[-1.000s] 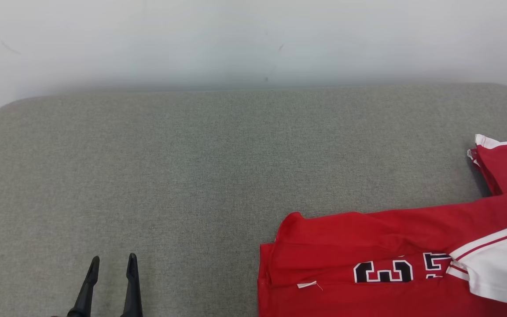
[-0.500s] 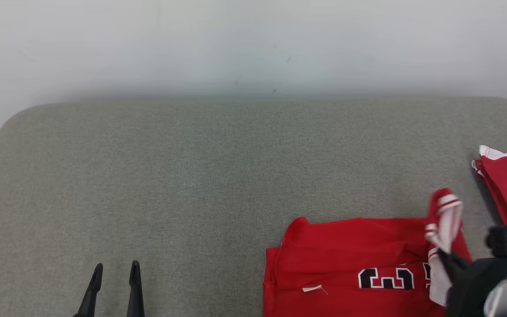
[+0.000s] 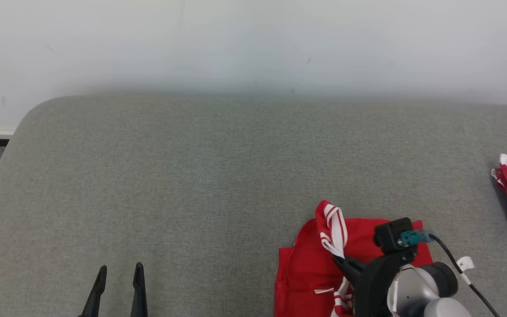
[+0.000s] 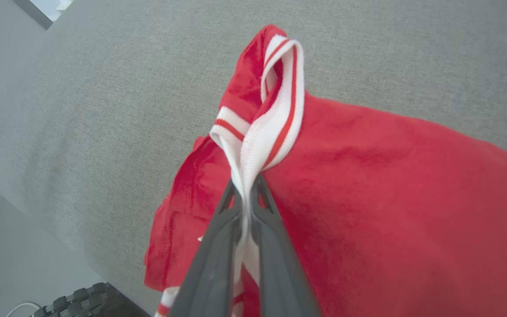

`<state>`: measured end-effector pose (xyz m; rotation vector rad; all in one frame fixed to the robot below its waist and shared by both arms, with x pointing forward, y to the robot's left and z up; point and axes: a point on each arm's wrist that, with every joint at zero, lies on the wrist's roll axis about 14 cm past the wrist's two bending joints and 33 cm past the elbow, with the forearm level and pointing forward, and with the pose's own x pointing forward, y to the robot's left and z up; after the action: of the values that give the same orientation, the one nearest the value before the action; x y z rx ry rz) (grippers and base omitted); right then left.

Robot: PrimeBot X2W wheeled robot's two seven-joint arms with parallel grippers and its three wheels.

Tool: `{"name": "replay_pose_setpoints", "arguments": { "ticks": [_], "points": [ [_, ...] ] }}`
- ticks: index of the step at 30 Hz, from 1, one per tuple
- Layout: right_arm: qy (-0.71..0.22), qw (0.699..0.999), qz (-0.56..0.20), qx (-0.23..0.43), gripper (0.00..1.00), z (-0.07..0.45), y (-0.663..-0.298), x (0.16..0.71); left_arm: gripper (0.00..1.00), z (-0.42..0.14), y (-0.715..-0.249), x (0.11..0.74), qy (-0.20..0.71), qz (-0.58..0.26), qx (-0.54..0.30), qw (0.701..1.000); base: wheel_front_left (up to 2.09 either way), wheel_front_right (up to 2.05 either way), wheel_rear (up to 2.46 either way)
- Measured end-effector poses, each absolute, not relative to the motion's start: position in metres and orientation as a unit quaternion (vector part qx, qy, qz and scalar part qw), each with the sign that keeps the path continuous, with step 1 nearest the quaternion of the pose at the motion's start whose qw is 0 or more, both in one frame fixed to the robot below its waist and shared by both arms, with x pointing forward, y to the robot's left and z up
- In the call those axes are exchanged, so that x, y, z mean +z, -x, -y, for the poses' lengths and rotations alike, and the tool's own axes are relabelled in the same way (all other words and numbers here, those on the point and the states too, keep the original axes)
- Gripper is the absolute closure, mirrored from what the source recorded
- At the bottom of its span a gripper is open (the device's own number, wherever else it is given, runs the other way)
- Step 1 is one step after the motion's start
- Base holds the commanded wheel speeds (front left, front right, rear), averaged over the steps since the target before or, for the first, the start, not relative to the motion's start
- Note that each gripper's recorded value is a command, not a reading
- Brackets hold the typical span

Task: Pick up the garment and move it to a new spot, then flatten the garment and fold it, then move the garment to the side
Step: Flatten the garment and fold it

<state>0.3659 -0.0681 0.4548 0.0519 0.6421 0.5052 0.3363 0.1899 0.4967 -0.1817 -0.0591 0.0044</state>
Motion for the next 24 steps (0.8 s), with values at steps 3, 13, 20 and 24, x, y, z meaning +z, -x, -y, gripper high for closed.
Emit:
{"name": "replay_pose_setpoints", "arguments": {
  "ticks": [3,13,20,24],
  "points": [
    [-0.027,0.91,-0.316,0.266,1.0,0.05,-0.368,0.451,0.0,-0.195,-0.334,0.496,0.092,0.029,0.011,0.995,0.0,0.0,0.0],
    [-0.036,0.896,-0.328,0.296,1.0,0.018,-0.372,0.436,0.0,-0.205,-0.329,0.492,0.092,0.023,0.031,0.995,0.0,0.0,0.0],
    [-0.039,0.895,-0.325,0.302,0.0,0.012,-0.371,0.435,0.0,-0.205,-0.329,0.492,0.092,0.023,0.033,0.995,0.0,0.0,0.0],
    [-0.052,0.896,-0.312,0.313,0.0,0.007,-0.368,0.443,0.0,-0.205,-0.329,0.493,0.091,0.026,0.031,0.995,0.0,0.0,0.0]
  ]
}}
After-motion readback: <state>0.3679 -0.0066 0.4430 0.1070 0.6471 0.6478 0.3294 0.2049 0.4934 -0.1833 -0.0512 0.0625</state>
